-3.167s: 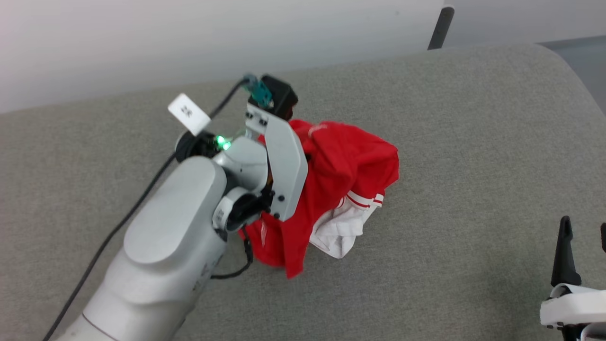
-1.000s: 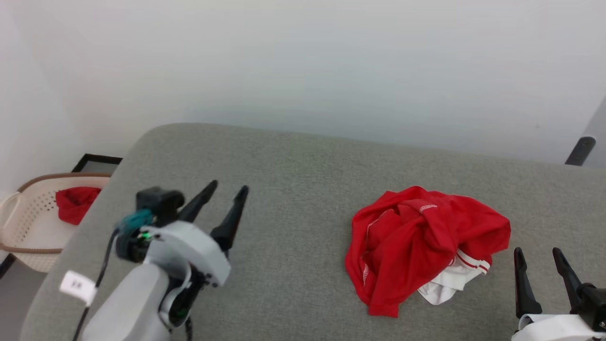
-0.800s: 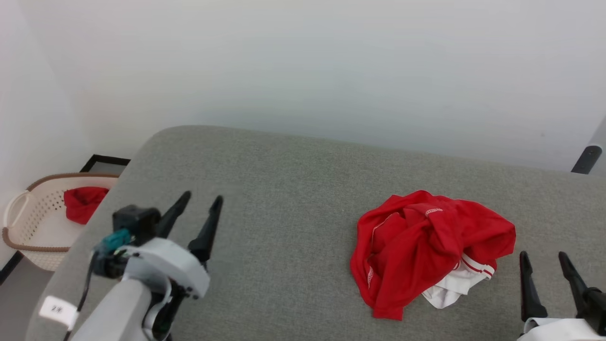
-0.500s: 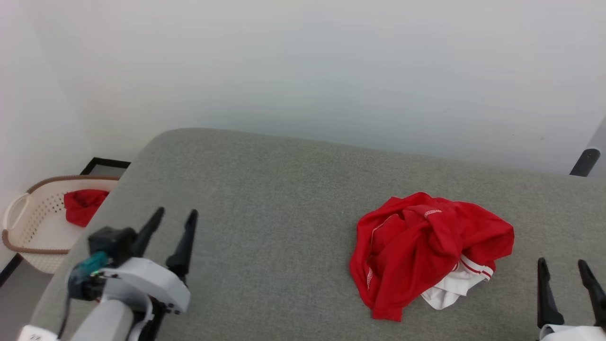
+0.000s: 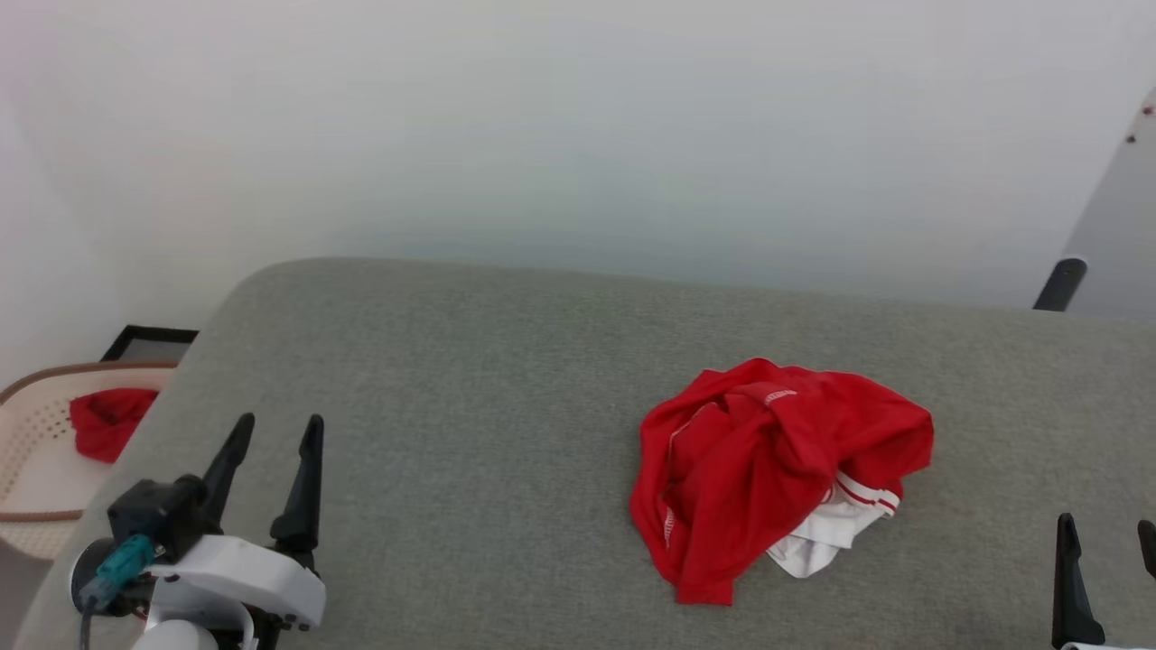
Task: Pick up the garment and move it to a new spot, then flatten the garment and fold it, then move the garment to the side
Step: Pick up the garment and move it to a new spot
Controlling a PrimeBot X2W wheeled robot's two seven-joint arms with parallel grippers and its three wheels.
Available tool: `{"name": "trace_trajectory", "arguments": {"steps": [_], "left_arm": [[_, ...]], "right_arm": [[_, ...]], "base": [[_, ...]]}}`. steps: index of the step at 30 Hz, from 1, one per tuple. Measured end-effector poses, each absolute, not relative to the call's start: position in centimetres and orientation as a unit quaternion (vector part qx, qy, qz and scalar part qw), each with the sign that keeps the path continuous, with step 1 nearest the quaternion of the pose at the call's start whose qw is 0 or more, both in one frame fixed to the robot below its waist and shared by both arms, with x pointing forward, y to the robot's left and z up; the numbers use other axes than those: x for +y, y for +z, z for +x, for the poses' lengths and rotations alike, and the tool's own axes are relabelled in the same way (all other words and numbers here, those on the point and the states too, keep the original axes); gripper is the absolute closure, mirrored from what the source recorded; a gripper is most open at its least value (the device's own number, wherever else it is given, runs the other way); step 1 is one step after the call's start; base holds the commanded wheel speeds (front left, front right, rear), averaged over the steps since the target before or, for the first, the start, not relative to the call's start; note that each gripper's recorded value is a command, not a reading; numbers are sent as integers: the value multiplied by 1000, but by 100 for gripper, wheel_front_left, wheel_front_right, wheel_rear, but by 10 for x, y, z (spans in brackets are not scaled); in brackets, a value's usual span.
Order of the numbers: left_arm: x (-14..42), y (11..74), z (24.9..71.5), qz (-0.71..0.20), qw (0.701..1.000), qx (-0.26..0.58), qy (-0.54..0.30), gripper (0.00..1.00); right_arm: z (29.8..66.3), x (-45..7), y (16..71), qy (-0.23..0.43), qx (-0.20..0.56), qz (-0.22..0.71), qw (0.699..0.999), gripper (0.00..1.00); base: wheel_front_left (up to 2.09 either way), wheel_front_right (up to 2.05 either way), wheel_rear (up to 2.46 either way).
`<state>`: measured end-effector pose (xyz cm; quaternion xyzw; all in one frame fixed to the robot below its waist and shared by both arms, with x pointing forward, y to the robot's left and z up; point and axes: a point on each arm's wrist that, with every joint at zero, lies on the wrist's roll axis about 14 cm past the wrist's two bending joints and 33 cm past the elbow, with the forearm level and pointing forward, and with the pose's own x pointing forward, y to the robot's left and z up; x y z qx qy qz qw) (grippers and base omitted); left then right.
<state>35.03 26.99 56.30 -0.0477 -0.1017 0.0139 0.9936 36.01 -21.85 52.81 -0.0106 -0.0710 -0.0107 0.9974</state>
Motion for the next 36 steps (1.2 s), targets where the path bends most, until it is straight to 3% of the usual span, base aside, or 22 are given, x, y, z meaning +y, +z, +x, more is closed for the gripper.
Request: {"name": "trace_trajectory", "arguments": {"steps": [20, 36], "left_arm": [[247, 563, 360, -27, 994, -107, -12, 0], [283, 554, 347, -40, 994, -95, 36, 0]], "right_arm": [[348, -234, 524, -39, -68, -7, 997, 0], [357, -198, 498, 21, -16, -1, 1000, 0]], "base": [[0, 0, 0], [0, 0, 0]]}}
